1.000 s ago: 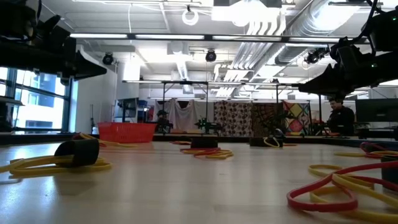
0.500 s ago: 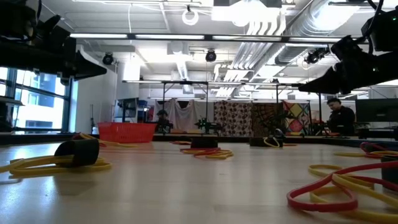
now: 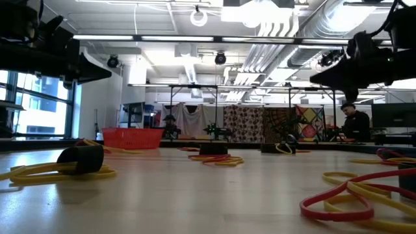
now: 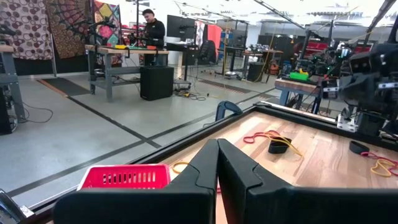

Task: Sort rubber bands into baskets
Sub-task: Put the yellow rubber band into the green basket

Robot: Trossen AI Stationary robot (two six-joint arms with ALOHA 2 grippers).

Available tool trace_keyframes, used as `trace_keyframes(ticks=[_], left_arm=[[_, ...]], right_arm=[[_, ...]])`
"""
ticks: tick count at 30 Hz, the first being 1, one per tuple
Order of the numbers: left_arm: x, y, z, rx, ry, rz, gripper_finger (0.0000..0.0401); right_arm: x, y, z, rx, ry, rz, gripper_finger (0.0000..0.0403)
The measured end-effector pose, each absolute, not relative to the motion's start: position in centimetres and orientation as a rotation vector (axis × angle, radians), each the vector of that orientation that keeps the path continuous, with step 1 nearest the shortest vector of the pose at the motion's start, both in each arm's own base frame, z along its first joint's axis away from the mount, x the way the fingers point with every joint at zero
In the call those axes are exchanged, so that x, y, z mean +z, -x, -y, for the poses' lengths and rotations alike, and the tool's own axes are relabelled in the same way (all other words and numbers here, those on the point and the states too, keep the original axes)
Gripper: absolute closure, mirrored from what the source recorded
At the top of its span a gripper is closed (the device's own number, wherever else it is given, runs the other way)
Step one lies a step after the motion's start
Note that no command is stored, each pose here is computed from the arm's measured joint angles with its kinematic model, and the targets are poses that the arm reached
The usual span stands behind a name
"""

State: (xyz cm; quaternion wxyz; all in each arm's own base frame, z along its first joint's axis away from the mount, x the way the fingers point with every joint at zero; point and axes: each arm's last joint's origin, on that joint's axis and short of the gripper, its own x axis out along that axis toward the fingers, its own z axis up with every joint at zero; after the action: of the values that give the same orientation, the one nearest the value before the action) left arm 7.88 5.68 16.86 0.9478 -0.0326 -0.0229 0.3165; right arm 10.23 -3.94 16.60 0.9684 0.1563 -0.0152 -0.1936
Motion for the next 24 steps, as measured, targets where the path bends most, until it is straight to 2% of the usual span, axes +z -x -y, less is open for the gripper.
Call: trace_keyframes(ticks=[5,9,17,24], left_arm=[[16.9,-7.9,-5.7,0.644,0.066,0.047,0.0400],[16.9,-7.9,-5.7,0.644,0.066,0.047,0.0400],[16.9,-7.9,-5.7,0.644,0.066,0.047,0.0400],[16.9,-7.9,-5.7,0.644,0.066,0.047,0.0400]], right_arm=[[17.9,-10.3,3.6,-0.259,-0.312,0.143,0.0403],[18.4,-10.3,3.5,-0.222,-0.348,0.185,0.0403],[20.9,-10.8,3.8,-0.243,-0.334,0.126,0.0403],[23.0,-12.3,4.5,-0.323,-0.342,-0.061,0.0403]])
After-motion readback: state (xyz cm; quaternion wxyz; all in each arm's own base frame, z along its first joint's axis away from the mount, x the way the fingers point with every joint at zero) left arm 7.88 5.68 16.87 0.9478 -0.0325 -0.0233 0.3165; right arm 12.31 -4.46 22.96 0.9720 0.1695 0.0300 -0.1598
